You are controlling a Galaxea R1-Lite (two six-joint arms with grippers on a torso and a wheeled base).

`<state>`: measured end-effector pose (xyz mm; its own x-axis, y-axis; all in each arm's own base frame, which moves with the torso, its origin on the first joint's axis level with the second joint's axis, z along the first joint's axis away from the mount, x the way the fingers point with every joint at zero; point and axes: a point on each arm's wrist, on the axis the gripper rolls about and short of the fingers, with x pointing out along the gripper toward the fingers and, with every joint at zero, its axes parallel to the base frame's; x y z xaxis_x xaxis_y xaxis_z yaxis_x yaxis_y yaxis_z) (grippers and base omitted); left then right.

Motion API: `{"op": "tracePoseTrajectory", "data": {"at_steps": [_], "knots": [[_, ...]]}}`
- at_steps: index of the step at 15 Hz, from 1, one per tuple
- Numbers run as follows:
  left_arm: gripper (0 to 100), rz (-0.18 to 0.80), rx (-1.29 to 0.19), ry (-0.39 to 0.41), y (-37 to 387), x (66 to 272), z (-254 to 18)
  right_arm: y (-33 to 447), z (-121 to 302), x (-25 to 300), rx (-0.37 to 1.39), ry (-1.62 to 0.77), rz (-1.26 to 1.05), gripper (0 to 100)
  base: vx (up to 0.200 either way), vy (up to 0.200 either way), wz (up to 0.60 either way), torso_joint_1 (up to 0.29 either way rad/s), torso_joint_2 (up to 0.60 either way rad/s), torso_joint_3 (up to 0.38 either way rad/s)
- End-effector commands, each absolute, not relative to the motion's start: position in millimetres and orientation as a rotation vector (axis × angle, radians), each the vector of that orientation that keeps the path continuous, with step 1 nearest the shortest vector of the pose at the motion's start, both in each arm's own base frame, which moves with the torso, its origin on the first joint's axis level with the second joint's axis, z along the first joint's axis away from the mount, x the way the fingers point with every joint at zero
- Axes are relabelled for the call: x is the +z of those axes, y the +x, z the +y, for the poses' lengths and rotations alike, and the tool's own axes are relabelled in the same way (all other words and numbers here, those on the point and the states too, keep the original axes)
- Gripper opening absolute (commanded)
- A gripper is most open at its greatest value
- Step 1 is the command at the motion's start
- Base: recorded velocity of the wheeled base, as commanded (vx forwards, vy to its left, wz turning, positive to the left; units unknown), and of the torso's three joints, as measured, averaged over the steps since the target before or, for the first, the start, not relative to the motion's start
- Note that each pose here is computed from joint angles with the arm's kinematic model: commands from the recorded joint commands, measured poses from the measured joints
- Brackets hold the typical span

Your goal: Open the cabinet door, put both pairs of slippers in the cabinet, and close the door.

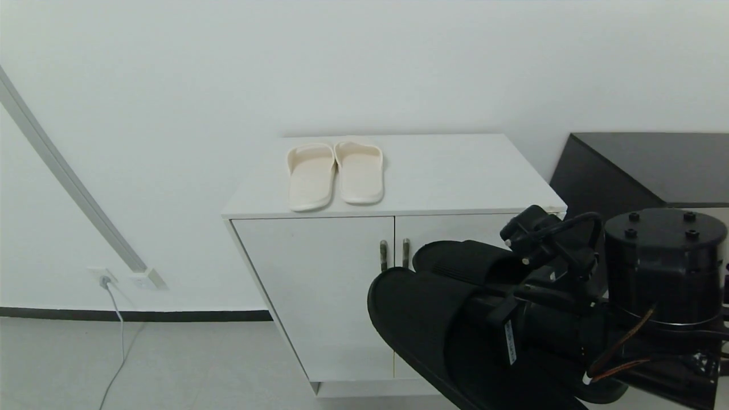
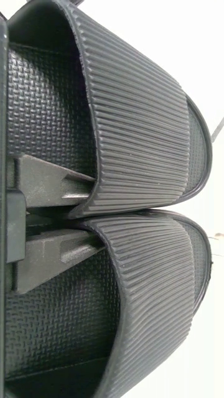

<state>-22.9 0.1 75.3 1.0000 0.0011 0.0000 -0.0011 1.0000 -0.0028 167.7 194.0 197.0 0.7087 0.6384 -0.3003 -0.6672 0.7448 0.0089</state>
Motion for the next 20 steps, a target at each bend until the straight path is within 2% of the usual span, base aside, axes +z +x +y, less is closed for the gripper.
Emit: {"op": "tracePoseTrajectory", "data": {"at_steps": [1, 3, 4, 13, 20], "knots": [[0, 0.002, 0.002, -0.003, -22.8, 75.3, 0.1, 167.2, 193.6, 195.5, 0.727, -0.102, 0.294, 0, 0.000, 0.000, 0.00, -0.217, 0.54, 0.315], [0, 0.002, 0.002, -0.003, -22.8, 75.3, 0.1, 166.3, 193.8, 192.6, 0.732, -0.110, 0.288, 0, 0.000, 0.000, 0.00, -0.212, 0.53, 0.322], [100, 0.002, 0.002, -0.003, -22.8, 75.3, 0.1, 165.9, 193.4, 191.1, 0.734, -0.118, 0.290, 0, 0.000, 0.000, 0.00, -0.207, 0.52, 0.315], [100, 0.002, 0.002, 0.000, -22.8, 75.3, 0.1, 165.7, 193.7, 187.0, 0.734, -0.127, 0.303, 0, 0.000, 0.000, 0.00, -0.172, 0.50, 0.321], [100, 0.002, 0.002, 0.000, -22.8, 75.3, 0.1, 164.8, 192.7, 184.1, 0.735, -0.124, 0.301, 0, 0.000, 0.000, 0.00, -0.104, 0.46, 0.350]]}}
